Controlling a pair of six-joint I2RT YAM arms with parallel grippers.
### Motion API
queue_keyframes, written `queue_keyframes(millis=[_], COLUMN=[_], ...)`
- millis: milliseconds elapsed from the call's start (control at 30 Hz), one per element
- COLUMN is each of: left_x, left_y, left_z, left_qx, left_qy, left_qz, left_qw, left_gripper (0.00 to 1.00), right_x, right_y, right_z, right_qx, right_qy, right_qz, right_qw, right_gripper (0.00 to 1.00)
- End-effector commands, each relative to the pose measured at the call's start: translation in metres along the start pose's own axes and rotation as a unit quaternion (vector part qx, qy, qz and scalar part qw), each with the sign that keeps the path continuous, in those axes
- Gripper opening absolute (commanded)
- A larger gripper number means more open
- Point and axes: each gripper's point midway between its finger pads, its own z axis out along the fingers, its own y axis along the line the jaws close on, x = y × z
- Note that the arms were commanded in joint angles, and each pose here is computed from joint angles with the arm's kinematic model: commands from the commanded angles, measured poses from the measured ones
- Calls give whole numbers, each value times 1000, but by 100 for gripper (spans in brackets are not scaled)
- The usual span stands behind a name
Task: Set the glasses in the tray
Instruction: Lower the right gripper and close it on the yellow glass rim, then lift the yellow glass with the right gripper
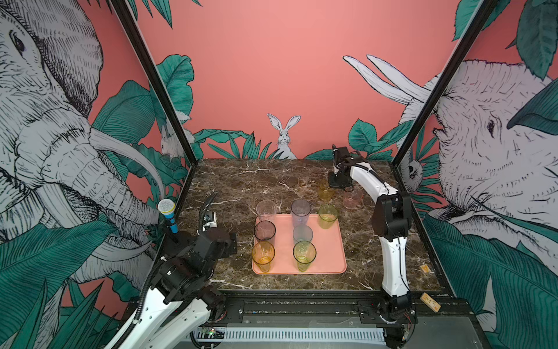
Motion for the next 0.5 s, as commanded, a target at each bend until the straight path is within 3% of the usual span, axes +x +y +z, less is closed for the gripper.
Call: queue_keyframes(millis=[0,467], left_x=[1,2], left_y=[1,2], left_z=[1,1], left_qx=[-3,-4], left_qy=[-1,-1], left_qz=[-5,-5], left_qw=[1000,1000], left_gripper=[100,100], right_x=[-3,-11], right_y=[-1,-6], right_z=[-1,-61], right_qx=[0,2], right_qy=[-2,-36], right_qz=[5,1], right_qw=[1000,999], right_gripper=[7,2])
